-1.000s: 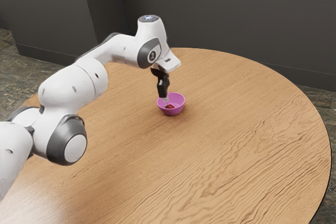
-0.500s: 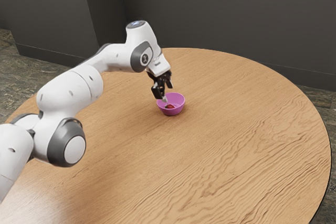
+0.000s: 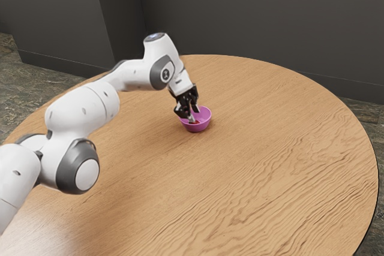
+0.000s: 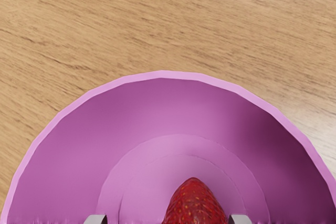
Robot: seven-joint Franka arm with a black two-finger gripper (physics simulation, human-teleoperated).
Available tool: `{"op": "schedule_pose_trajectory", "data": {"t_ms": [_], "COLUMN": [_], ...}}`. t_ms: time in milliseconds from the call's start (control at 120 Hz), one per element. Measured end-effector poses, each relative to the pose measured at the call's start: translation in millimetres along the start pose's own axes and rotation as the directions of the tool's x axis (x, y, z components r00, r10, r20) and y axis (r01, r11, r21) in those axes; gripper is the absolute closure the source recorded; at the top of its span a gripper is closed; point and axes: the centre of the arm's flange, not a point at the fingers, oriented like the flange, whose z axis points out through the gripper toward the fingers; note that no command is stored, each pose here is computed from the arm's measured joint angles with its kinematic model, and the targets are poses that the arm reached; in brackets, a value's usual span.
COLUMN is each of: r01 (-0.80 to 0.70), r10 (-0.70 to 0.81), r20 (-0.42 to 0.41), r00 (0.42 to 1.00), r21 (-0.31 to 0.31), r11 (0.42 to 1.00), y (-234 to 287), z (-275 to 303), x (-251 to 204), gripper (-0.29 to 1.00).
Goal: Take strawberry from the bowl
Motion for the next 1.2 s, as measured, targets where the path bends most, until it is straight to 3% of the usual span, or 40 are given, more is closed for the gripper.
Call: {"op": "schedule_pose_trajectory", "data": {"t_ms": [600, 850, 1200], "r01": [-0.010, -0.005, -0.023], "r10": [0.011, 0.007, 0.026], "r20": [-0.049, -0.049, -0.040], "r00": [0.999, 0.999, 0.999], "r21": [0.012, 0.031, 0.064], "r11": [1.000, 1.000, 0.998], "y": [2.4, 0.4, -6.2], "z": [23.8, 22.7, -1.4], "x": [-7.6, -10.2, -3.8], "gripper": [0.45, 0.63, 0.72]}}
